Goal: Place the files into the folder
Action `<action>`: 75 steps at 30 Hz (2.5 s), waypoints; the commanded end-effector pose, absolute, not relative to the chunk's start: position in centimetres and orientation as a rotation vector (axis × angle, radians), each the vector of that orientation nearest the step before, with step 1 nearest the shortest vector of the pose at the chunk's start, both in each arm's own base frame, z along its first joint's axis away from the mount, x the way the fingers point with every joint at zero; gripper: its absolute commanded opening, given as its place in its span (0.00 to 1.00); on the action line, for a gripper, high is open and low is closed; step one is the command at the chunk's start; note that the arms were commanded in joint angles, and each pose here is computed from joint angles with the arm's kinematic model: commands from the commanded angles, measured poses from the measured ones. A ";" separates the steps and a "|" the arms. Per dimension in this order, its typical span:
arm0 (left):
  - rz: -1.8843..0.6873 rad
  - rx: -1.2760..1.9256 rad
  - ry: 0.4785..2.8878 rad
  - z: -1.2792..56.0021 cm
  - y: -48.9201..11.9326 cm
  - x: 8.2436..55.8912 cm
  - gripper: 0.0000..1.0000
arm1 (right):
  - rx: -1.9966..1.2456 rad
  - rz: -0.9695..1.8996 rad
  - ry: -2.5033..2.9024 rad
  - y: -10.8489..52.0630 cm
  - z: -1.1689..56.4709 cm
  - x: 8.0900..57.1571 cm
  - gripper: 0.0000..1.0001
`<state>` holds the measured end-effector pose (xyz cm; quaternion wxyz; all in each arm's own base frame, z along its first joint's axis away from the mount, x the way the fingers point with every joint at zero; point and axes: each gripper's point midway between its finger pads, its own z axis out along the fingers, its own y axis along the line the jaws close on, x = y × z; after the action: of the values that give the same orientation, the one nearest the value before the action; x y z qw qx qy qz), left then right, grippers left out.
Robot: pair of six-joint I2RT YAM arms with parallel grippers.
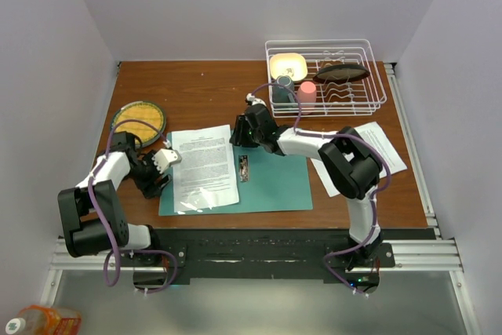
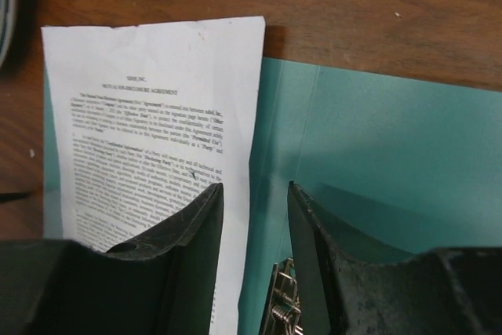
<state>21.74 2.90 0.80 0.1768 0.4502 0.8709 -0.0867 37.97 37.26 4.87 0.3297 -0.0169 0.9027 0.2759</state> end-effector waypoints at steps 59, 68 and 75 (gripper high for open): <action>-0.297 1.244 2.489 -1.0 2.3 20.5 0.74 | 0.175 1.026 2.262 38.4 4.8 36.6 0.00; -0.293 1.243 2.484 -0.9 2.3 20.6 0.74 | 0.167 0.985 2.246 40.1 6.1 37.0 0.00; -0.302 1.235 2.481 -0.9 2.2 20.6 0.73 | 0.090 0.980 2.277 41.9 6.2 33.7 0.00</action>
<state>21.99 2.71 0.95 0.1938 0.4385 0.8735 -0.0851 34.72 40.62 3.29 0.3014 0.0499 0.8775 0.3697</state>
